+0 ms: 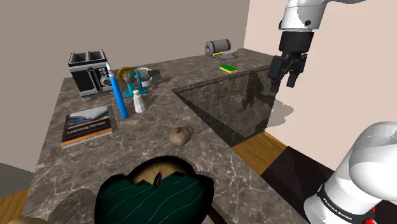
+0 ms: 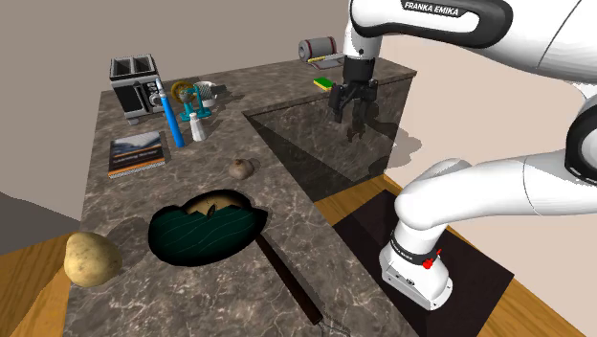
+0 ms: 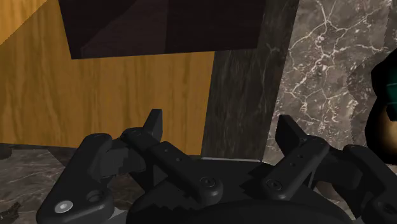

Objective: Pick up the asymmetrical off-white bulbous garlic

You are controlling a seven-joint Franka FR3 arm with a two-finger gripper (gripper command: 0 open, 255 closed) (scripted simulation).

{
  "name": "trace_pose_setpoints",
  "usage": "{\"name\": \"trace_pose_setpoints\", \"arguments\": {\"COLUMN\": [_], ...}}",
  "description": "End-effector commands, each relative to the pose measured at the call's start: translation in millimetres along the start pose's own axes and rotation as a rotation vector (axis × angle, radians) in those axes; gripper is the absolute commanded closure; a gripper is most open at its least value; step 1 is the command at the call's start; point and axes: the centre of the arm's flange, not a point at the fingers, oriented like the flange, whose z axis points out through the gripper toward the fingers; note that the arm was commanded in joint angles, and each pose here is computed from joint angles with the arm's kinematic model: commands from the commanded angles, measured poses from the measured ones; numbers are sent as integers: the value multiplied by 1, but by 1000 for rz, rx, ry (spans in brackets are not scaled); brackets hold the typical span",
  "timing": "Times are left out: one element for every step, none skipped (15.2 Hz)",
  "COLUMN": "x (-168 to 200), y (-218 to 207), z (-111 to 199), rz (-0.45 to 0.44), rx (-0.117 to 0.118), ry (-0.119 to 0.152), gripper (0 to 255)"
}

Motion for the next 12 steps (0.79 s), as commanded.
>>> {"name": "trace_pose_setpoints", "arguments": {"x": [0, 5, 10, 15, 21, 26, 32, 38, 44, 50, 57, 63], "y": [0, -8, -16, -24, -32, -40, -48, -55, -63, -71, -78, -86], "z": [0, 7, 14, 21, 28, 34, 41, 47, 54, 60, 66, 73], "rz": [0, 27, 55, 82, 110, 137, 165, 192, 220, 247, 274, 302], "rx": [0, 17, 34, 51, 68, 85, 102, 119, 136, 153, 170, 187], "ry": [0, -10, -19, -29, -38, -48, -57, -67, -77, -86, -96, -105], "gripper": [0, 0, 0, 0, 0, 0, 0, 0, 0, 0, 0, 0]}}
